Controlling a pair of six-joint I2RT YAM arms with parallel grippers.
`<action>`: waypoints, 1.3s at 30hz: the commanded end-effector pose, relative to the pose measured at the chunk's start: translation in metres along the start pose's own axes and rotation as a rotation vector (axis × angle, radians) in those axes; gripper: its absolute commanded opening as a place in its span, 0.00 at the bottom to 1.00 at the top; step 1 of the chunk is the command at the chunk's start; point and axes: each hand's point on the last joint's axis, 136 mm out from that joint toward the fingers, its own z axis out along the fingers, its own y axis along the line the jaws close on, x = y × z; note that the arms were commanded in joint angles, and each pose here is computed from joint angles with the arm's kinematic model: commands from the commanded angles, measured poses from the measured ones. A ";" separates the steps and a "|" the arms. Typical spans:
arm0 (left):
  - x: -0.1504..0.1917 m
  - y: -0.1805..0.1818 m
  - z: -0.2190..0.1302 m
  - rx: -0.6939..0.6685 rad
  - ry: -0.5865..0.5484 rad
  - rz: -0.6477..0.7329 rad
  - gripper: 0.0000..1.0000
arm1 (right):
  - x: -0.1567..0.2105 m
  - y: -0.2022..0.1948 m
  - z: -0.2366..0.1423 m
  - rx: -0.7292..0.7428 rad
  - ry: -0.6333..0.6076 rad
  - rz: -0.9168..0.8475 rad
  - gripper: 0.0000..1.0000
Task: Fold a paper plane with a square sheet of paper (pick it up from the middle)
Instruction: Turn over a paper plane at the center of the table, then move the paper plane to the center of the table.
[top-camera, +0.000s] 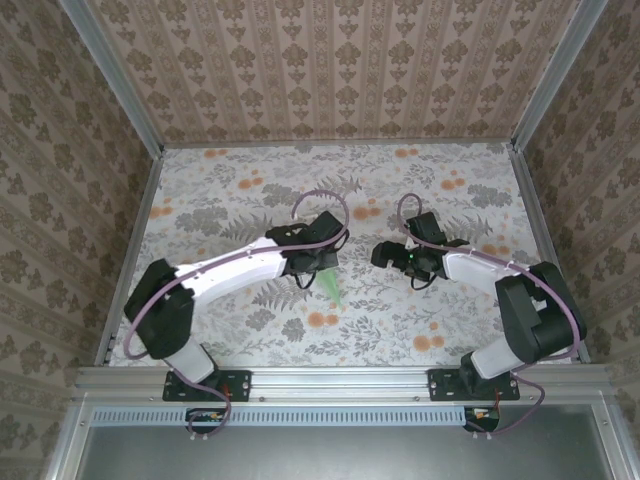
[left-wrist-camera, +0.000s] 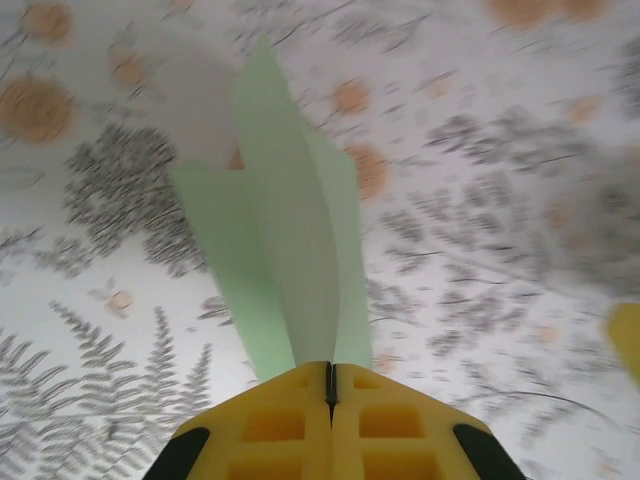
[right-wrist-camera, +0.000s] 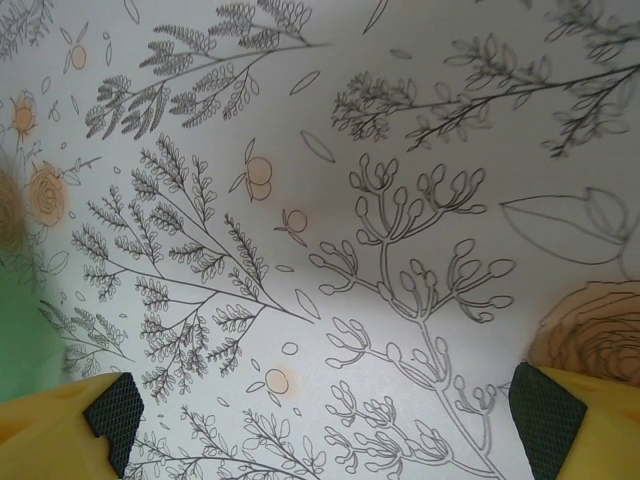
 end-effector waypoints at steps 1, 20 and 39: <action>-0.006 -0.021 0.001 0.179 -0.024 0.050 0.00 | -0.014 -0.001 -0.020 0.019 -0.079 -0.029 0.98; 0.027 0.033 0.050 0.360 0.038 -0.205 0.00 | 0.039 0.107 -0.026 -0.279 0.015 -0.226 0.76; 0.043 0.063 0.051 0.305 0.035 -0.239 0.00 | 0.091 0.143 0.034 -0.172 0.203 -0.325 0.57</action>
